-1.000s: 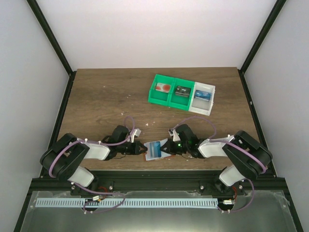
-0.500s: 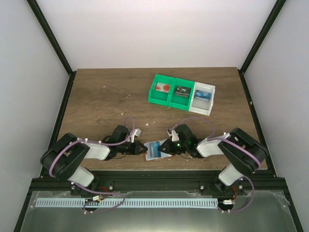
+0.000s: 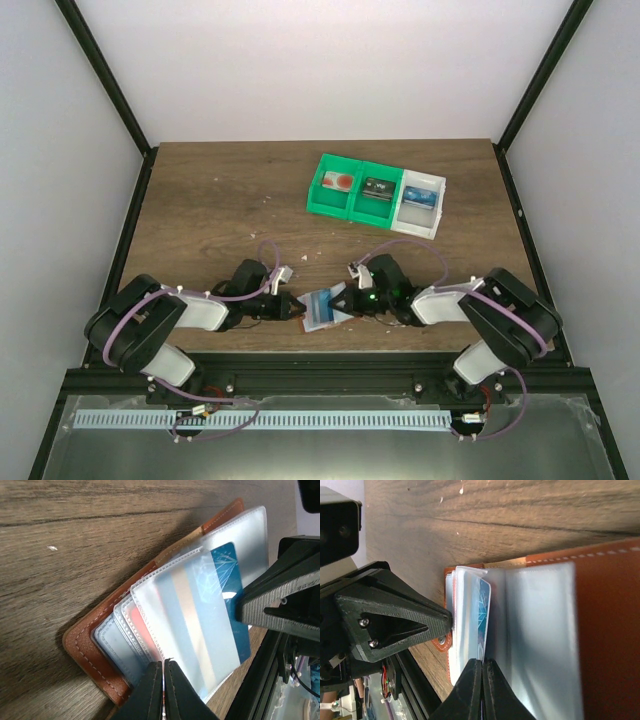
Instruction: Take the credit cards out of the card holder
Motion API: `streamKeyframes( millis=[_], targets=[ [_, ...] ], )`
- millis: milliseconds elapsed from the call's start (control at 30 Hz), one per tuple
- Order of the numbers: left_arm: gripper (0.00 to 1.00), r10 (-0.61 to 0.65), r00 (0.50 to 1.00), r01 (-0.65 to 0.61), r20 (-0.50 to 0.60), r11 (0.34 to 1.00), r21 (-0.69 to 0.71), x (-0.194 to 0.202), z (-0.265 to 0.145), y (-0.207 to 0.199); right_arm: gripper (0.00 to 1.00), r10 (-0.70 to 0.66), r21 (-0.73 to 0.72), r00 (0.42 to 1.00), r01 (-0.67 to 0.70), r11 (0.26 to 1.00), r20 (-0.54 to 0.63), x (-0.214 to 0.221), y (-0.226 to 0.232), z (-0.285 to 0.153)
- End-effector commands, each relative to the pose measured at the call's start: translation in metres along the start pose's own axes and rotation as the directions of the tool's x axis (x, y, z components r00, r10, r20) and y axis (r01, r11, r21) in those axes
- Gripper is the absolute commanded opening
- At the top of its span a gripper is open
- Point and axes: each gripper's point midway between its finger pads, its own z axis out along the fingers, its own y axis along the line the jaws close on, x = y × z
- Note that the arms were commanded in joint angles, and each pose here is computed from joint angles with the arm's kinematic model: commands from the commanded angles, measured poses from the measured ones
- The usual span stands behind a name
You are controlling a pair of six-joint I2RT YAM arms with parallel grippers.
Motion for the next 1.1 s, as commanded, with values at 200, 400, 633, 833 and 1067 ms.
streamKeyframes(
  millis=[200,400,633,833,1067],
  targets=[
    [0.06,-0.047,0.998,0.043,-0.051,0.996,-0.076,0.019,0.002,0.022,0.0,-0.008,0.104,0.998,0.001,0.995,0.065,-0.011,-0.022,-0.024],
    [0.06,-0.046,0.998,0.041,-0.053,0.996,-0.08,0.018,0.003,0.023,0.0,-0.024,0.137,0.995,0.01,0.991,0.097,-0.018,-0.023,-0.034],
    [0.06,-0.043,0.998,0.038,-0.054,0.996,-0.079,0.017,0.003,0.022,0.0,-0.041,0.188,0.99,0.015,0.982,0.135,-0.028,-0.025,-0.047],
    [0.09,-0.045,0.998,0.042,-0.053,0.997,-0.067,0.016,0.004,0.019,0.0,-0.098,0.231,0.974,0.05,0.972,0.202,-0.044,-0.012,-0.066],
    [0.26,-0.042,0.998,0.041,-0.044,0.999,-0.017,0.003,0.002,0.0,0.01,-0.195,0.237,0.948,0.135,0.962,0.253,-0.059,0.01,-0.083]
  ],
)
